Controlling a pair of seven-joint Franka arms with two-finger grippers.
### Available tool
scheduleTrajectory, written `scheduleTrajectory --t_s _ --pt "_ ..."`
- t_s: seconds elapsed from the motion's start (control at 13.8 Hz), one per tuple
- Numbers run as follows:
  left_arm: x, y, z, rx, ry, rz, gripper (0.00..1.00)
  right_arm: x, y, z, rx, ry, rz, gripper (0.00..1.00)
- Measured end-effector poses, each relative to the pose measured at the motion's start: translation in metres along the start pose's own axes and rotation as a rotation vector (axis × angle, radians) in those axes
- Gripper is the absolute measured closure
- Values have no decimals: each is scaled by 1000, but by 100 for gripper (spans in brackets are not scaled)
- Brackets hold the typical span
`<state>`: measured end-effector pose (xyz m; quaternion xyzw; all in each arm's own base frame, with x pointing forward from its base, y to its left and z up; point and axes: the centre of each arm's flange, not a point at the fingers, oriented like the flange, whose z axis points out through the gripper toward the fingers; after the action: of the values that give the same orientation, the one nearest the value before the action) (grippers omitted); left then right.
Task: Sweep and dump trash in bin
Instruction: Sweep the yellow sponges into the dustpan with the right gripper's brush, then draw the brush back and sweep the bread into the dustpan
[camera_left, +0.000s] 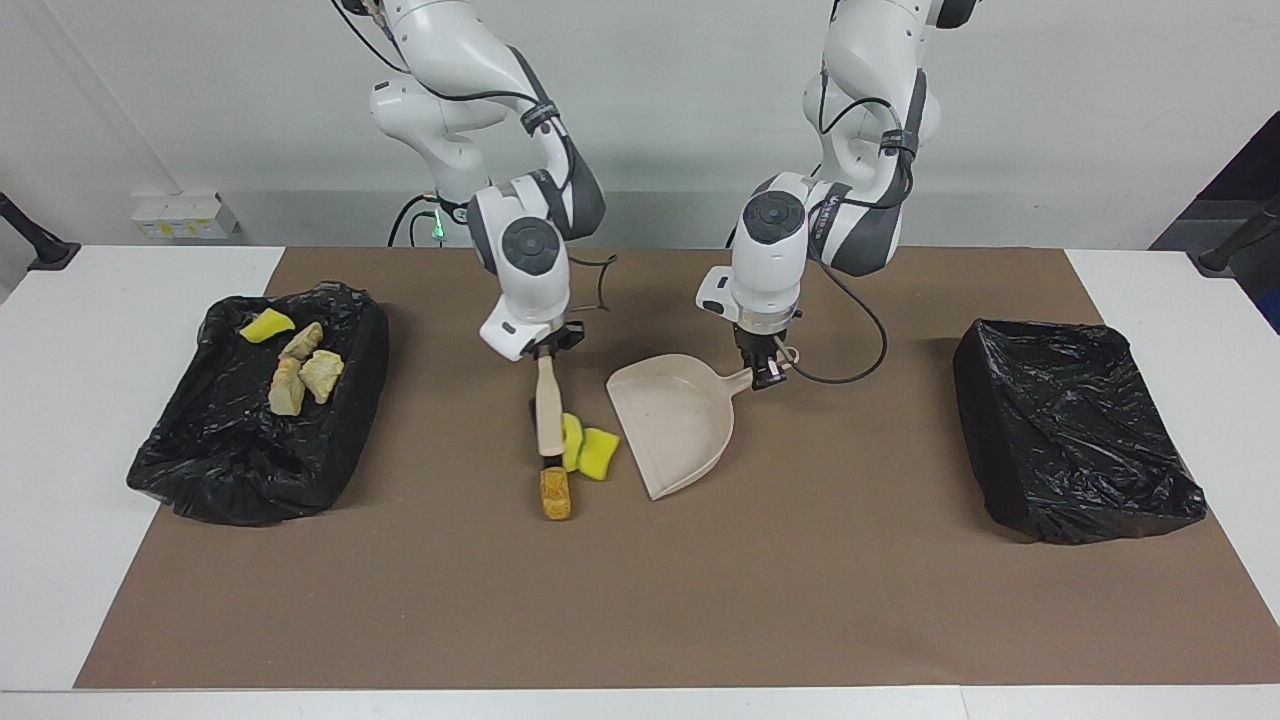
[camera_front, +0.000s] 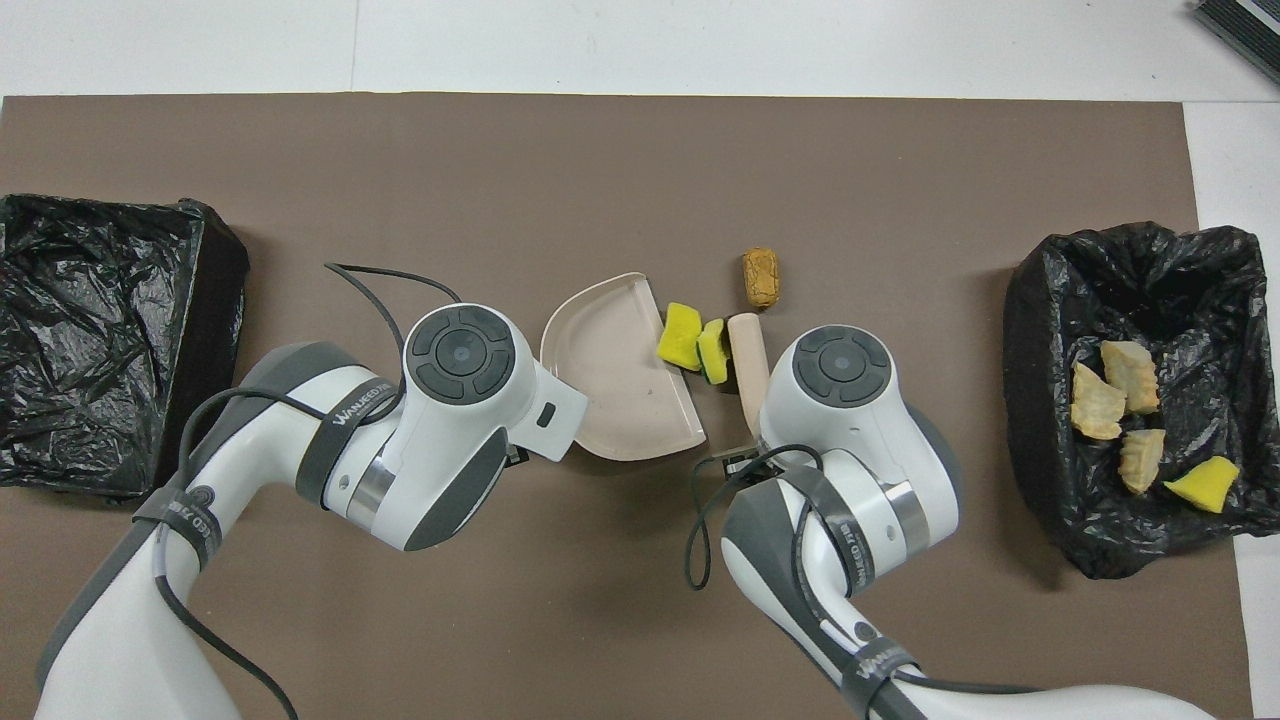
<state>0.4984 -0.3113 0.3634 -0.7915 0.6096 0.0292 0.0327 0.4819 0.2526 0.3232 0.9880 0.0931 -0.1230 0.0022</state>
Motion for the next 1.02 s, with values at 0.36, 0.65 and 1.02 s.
scheduleTrajectory --t_s 0.36,0.65,1.02 --pt "-1 0 1 2 3 -1 69 0 -26 -24 101 -6 -85 74" --pt "-2 0 1 5 6 -2 69 9 25 -82 101 -22 -47 74" --pt "-2 0 2 10 12 -3 69 23 83 -96 -80 28 -36 74"
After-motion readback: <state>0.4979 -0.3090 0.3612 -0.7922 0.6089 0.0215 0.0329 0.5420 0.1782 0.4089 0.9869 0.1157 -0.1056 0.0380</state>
